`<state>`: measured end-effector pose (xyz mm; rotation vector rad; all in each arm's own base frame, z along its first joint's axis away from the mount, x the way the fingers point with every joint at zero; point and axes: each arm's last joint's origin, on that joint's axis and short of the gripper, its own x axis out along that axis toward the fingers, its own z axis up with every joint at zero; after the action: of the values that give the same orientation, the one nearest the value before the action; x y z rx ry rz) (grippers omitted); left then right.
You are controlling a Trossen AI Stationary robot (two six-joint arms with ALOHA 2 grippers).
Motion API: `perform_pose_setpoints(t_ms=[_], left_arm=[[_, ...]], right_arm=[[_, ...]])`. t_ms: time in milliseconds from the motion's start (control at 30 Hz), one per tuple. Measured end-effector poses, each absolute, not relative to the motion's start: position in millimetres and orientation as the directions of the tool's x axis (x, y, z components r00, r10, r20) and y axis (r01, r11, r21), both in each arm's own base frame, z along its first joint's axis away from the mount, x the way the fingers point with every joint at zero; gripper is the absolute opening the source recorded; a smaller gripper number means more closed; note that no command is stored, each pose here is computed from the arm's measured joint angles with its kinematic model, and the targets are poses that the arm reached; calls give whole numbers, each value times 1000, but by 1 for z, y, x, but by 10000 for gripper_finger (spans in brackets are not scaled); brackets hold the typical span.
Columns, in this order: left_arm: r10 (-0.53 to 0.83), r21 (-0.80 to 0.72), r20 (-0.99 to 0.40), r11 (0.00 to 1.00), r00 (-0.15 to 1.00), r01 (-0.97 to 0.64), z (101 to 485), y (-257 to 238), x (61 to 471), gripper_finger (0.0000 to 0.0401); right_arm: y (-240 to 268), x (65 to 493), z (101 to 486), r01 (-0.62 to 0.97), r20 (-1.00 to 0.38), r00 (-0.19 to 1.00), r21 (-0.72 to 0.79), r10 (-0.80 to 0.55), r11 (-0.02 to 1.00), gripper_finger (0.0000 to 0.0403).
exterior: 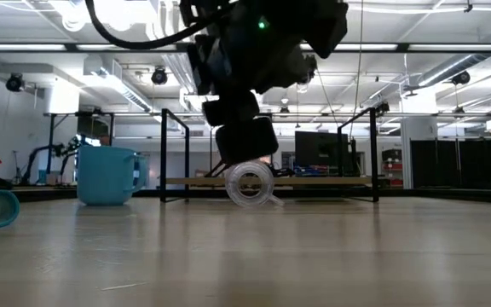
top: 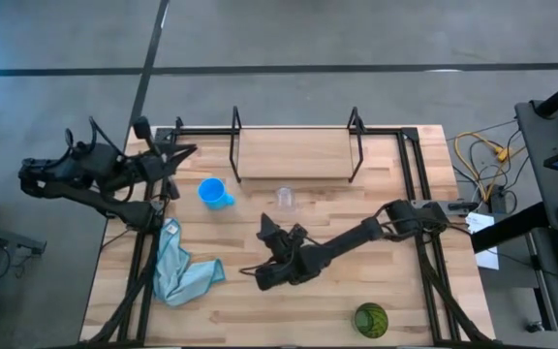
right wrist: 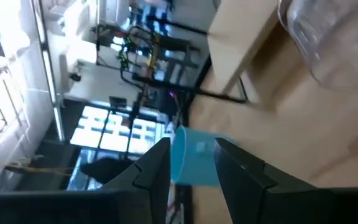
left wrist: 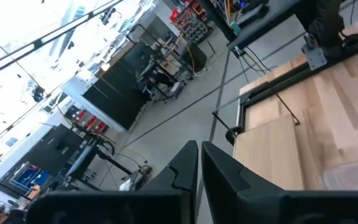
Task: Stack small to large cups/mugs on shelf
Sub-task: Put the transparent mug on the shelf
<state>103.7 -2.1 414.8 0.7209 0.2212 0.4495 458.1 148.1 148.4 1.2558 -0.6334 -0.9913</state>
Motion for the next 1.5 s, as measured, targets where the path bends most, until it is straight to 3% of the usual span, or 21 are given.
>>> perform_pose_setpoints(t_ms=[400, 633, 1167, 1333, 1500], left_arm=[[469, 684, -52, 660, 882, -311, 411, -2, 104, 8], [469, 690, -65, 659, 881, -300, 407, -3, 107, 8], [469, 698, -79, 656, 880, -288, 401, -3, 109, 8], [469, 698, -79, 656, 880, -288, 400, -3, 109, 8], [469, 691, -67, 658, 881, -298, 401, -2, 104, 8]], right_arm=[[141, 458, 147, 267, -102, 432, 963, -896, 19, 117], [133, 468, 161, 304, -104, 423, 952, -900, 33, 94], [159, 477, 202, 358, -166, 548, 932, -819, 51, 86], [150, 483, 206, 513, -205, 573, 845, -793, 153, 86], [138, 489, 204, 537, -283, 627, 832, -726, 141, 86]])
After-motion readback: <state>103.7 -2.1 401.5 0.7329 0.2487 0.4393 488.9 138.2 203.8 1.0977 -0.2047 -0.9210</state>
